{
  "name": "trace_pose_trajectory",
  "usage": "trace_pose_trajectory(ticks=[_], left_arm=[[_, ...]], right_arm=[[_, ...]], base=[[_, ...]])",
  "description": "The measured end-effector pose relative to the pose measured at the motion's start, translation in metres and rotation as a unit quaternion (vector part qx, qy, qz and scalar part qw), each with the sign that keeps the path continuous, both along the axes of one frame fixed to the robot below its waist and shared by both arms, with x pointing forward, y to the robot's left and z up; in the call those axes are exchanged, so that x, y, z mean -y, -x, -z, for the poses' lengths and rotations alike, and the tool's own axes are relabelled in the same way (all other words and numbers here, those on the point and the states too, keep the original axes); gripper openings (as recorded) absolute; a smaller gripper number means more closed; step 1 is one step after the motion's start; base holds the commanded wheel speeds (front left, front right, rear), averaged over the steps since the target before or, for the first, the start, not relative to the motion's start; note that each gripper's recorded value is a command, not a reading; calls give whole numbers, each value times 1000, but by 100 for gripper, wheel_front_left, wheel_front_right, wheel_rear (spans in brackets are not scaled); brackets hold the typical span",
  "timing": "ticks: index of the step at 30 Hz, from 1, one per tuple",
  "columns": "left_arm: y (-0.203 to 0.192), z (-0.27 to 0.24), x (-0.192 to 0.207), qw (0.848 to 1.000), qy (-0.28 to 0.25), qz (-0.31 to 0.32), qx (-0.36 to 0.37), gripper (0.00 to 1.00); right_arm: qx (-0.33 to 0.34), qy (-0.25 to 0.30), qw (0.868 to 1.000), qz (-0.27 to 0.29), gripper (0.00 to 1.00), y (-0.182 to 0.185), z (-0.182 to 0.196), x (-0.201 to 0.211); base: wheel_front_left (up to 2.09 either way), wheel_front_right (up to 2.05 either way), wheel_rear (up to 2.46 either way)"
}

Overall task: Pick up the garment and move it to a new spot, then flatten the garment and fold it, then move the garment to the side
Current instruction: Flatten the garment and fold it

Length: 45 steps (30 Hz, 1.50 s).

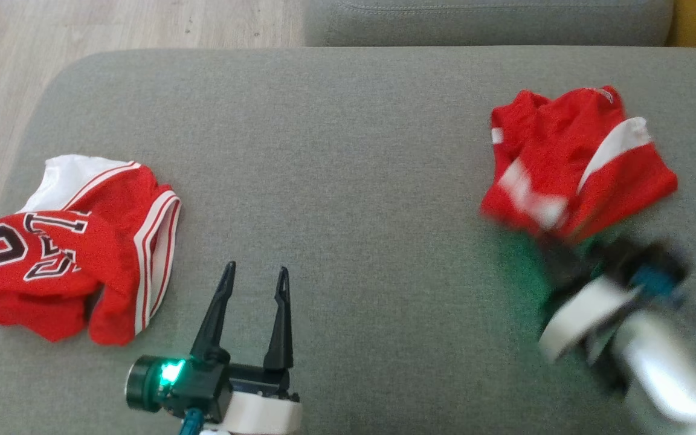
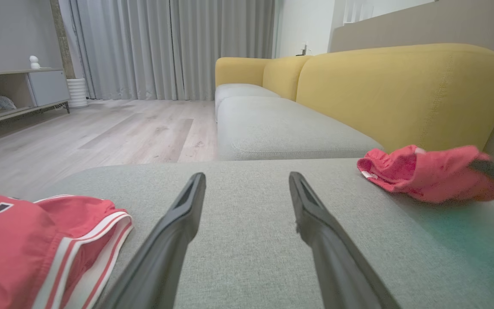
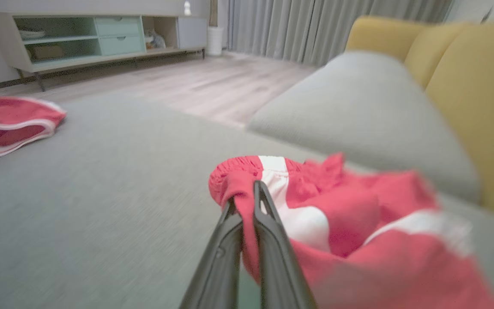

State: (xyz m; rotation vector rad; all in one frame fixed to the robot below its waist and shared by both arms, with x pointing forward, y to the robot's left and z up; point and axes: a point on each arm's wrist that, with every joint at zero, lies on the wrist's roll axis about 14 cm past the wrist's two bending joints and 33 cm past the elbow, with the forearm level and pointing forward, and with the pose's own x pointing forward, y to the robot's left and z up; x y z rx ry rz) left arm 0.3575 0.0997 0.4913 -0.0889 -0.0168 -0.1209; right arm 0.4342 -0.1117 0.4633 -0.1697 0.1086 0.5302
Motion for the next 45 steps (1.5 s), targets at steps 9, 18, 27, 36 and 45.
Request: trace_pose_trajectory(ticks=[9,18,27,36,45], left_arm=[[-8,13,33,997,-5,73,-16,100],[-46,13,125,965,-5,263,-17,100],[-44,75,193,915,-11,373,-151,100],[-20,99,234,867,5,436,-243,0],[-38,68,211,896,15,415,-156,0]], right_arm=[[-69,-61,996,-1,100,74,38,-27],[-1,-65,991,115,100,84,3,42],[25,-41,968,247,100,109,-10,119],[1,-32,957,290,100,129,5,135],[11,-31,963,269,100,114,2,127]], base=[[0,0,0],[0,0,0],[0,0,0],[0,0,0],[0,0,0]])
